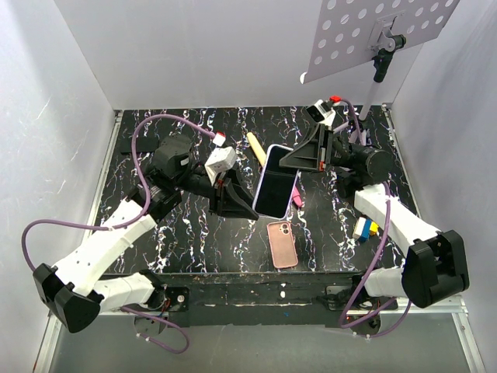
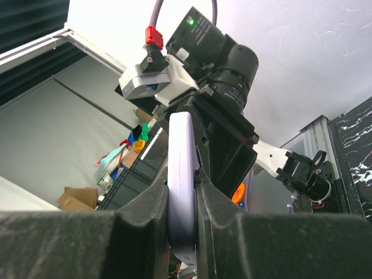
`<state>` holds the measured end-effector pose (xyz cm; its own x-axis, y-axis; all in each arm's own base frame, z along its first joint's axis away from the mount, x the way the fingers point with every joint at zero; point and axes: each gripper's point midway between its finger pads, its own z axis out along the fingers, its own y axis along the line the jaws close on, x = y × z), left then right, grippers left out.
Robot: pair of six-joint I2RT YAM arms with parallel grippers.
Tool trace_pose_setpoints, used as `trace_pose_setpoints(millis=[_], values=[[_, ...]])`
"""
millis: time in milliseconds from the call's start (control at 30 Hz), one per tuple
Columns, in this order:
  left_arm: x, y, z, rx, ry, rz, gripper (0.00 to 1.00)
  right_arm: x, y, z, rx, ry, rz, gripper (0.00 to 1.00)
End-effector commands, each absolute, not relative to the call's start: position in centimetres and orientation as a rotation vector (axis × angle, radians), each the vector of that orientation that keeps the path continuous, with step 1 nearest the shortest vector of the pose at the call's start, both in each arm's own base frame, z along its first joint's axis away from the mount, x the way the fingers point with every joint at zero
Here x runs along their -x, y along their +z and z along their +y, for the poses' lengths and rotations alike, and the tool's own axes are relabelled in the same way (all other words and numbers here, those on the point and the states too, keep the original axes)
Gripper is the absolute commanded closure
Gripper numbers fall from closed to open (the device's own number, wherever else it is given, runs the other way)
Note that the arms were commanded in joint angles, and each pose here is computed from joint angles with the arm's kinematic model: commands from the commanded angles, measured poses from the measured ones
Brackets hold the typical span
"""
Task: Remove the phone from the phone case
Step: Remove the phone case from the phone.
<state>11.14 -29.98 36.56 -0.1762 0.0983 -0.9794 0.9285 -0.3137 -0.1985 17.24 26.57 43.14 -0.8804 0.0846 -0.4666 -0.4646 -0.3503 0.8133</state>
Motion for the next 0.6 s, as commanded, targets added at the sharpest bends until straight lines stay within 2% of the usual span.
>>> trace_pose_setpoints(millis=[0, 133, 267, 567], values=[[-18.1, 33.9, -30.8, -1.187, -1.224, 1.406, 1.0, -12.9, 50.7, 23.9, 0.344, 2.685, 1.474, 0.99], [-19.6, 32.5, -30.6, -1.127, -1.154, 1.466, 1.0, -12.7, 51.3, 23.7, 0.349, 2.706, 1.448, 0.99], [-20.6, 31.8, -29.9, -1.146, -1.018, 1.404, 1.0, -12.0, 52.2, 23.3, 0.351, 2.721, 1.425, 0.99], [-26.7, 31.6, -28.0, -0.953, -0.701, 1.509, 1.0, -12.3, 52.0, 23.3, 0.301, 2.74, 1.44, 0.99]])
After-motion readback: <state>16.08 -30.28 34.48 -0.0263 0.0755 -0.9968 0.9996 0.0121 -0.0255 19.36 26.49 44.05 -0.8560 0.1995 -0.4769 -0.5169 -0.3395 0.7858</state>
